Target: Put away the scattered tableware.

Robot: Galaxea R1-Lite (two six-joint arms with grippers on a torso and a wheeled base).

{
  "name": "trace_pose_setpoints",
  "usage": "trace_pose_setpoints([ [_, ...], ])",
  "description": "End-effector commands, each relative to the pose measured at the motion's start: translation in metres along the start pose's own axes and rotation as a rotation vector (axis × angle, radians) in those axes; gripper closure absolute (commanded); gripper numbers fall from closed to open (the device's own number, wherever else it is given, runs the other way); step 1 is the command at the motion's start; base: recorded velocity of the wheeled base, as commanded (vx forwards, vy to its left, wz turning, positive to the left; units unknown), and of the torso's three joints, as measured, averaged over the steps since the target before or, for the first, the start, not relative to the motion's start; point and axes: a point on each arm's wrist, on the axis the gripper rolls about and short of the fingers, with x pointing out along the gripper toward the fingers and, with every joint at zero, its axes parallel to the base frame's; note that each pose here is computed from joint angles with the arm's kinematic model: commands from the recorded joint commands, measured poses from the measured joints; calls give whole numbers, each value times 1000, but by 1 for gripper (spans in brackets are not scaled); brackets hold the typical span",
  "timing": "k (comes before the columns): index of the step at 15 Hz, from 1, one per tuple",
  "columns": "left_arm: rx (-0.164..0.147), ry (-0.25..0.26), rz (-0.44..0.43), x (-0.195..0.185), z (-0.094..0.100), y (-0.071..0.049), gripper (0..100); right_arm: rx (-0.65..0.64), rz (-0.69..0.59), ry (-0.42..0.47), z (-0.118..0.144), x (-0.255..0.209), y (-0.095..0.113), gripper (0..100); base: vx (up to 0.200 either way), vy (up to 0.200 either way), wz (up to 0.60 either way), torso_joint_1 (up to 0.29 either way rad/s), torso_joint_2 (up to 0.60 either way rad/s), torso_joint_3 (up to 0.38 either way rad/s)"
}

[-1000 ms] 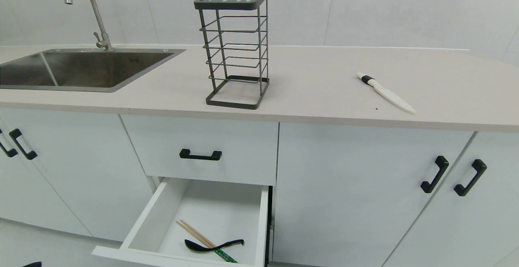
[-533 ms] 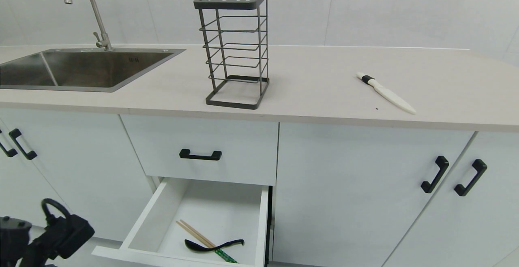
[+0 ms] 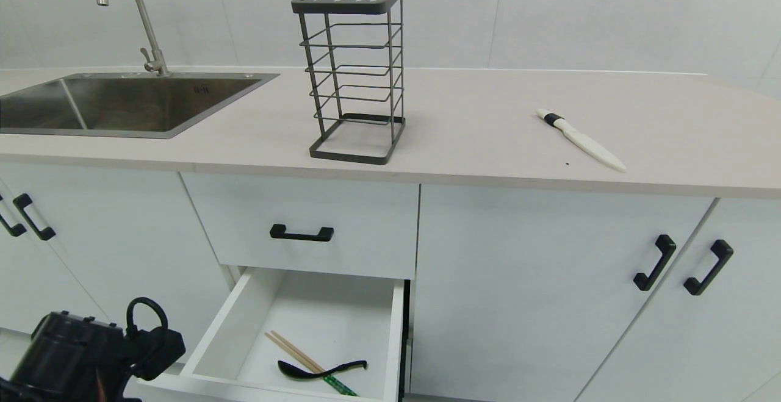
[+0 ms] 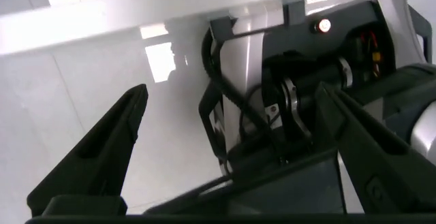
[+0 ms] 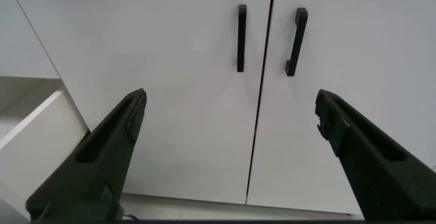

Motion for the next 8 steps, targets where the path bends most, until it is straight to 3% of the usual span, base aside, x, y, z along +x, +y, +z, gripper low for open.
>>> trace_pose_setpoints([
  [1,-15,64,15,19,4,4,0,0,0,2,0,0,0,0,0,0,0,0,0,0],
  [8,8,-5,85,50,0,11,0,0,0,2,0,0,0,0,0,0,0,0,0,0],
])
